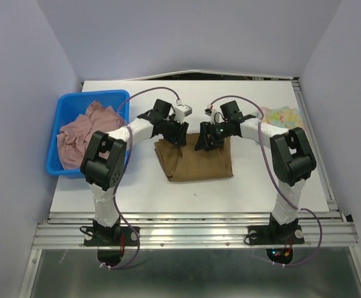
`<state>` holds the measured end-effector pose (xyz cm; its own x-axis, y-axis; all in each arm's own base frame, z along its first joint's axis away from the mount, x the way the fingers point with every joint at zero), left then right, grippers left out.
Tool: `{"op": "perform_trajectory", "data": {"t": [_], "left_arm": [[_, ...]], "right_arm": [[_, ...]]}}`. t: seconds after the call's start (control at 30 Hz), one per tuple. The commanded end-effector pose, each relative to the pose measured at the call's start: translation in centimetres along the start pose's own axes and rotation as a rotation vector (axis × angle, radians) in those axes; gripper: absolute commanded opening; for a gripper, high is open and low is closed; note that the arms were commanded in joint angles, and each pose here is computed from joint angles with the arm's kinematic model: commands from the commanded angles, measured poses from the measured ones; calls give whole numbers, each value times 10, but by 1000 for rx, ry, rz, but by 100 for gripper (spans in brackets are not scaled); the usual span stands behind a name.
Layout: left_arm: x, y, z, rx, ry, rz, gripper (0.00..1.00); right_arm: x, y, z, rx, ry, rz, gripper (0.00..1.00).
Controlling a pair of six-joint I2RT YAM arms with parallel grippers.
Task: Fold and stack the skirts
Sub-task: Fold the skirt
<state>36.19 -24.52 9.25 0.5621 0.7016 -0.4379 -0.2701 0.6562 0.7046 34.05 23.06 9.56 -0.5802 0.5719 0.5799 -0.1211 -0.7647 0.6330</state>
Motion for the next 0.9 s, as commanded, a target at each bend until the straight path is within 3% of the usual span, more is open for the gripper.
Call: {"op": "perform_trajectory", "data": {"t": [0.0,0.17,0.2,0.23,0.27,0.57,0.87], "left_arm": [[-28,72,43,-196,-224,88,59],[-64,124,30,-340,-437,259,73],[-89,120,20,-340,-514,242,79],[-89,118,8,-326,-582,311,83],[-117,117,-4,-332,-663,276,84],[-182,44,-73,-147,-936,320,85],[-185,-21,-89,-90,-993,397,79]], "right_arm": [[38,51,51,-177,140,-52,78],[58,95,49,-285,163,-198,93],[61,101,46,-300,147,-222,100],[59,112,36,-321,125,-273,100],[60,114,29,-327,83,-285,100],[2,140,-42,-312,-332,-430,100],[-13,132,-74,-232,-402,-381,100]]}}
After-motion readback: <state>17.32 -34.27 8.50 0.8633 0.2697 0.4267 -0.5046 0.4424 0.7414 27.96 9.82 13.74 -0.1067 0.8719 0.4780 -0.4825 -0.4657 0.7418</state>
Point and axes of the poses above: each gripper's point midway between its finger pads, its own y axis back along the fingers, its own x axis along the line the jaws close on, z = x × y, the point moved 5 cm from there along y, back along the fingers, and after that the axes turned 11 degrees about y, right-handed, at the moved point
